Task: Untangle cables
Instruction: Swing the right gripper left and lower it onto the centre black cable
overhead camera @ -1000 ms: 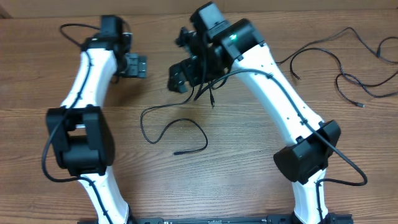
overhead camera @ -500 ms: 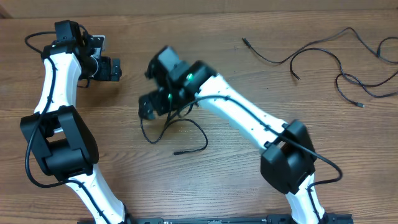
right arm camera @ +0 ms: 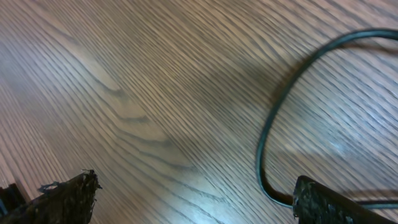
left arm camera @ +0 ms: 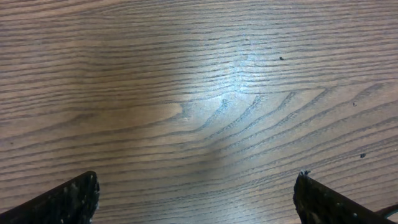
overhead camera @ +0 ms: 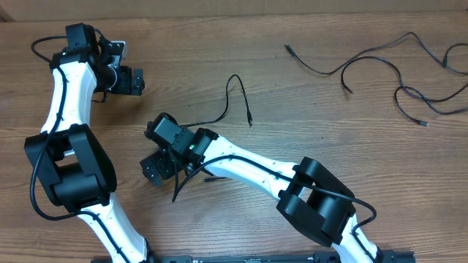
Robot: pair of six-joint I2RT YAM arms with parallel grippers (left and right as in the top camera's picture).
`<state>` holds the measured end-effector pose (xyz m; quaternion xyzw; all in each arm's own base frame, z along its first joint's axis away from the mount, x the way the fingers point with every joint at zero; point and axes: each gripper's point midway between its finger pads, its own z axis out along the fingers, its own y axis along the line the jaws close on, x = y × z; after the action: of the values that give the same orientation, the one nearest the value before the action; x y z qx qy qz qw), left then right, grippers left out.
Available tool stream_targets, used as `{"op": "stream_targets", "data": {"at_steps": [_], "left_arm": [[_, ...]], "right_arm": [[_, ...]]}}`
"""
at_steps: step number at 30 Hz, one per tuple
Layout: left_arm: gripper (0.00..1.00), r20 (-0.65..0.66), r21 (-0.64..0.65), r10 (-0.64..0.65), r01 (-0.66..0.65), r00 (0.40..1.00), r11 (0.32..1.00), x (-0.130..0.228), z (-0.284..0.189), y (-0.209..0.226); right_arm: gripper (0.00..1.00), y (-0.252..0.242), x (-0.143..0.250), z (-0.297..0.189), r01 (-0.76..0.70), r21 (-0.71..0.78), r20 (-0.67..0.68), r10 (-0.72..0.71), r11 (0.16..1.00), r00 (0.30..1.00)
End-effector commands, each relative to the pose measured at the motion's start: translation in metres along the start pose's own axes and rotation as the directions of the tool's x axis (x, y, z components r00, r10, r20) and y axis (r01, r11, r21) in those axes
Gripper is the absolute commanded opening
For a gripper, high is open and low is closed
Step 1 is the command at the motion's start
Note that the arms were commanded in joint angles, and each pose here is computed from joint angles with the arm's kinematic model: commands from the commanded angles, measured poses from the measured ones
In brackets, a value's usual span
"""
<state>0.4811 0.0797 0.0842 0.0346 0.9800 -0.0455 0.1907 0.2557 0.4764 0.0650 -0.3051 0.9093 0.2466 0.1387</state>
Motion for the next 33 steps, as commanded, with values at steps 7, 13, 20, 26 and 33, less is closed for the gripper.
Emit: {"op": "stream_targets", "data": {"at_steps": [7, 13, 20, 26, 33], "left_arm": [[0.99, -0.006, 0.022, 0.028, -0.027, 1.0, 0.999, 0.001, 0.007, -0.005], [1.0, -0.006, 0.022, 0.028, -0.027, 1.0, 0.999, 0.001, 0.007, -0.005], [1.0, -0.006, 0.022, 0.028, -0.027, 1.0, 0.999, 0.001, 0.007, -0.005], [1.0, -0.006, 0.022, 0.028, -0.027, 1.0, 0.999, 0.001, 0.007, -0.005], [1.0, -0.006, 0.022, 0.028, -0.028, 1.0, 0.999, 0.001, 0.007, -0.005]], "right_arm": [[1.0, -0.013, -0.017, 0.004, -0.014, 0.034, 0.073, 0.012, 0.999, 0.997], [1.0, -0.032, -0.007, 0.032, -0.025, 0.091, 0.05, 0.02, 0.996, 0.999], [1.0, -0.042, -0.009, 0.054, -0.029, 0.096, 0.074, 0.022, 0.995, 0.997], [1.0, -0.039, -0.02, 0.055, -0.024, 0.085, 0.12, 0.014, 0.996, 0.993], [0.94, -0.058, -0.029, 0.058, -0.038, 0.181, 0.179, 0.005, 0.983, 0.984]]}}
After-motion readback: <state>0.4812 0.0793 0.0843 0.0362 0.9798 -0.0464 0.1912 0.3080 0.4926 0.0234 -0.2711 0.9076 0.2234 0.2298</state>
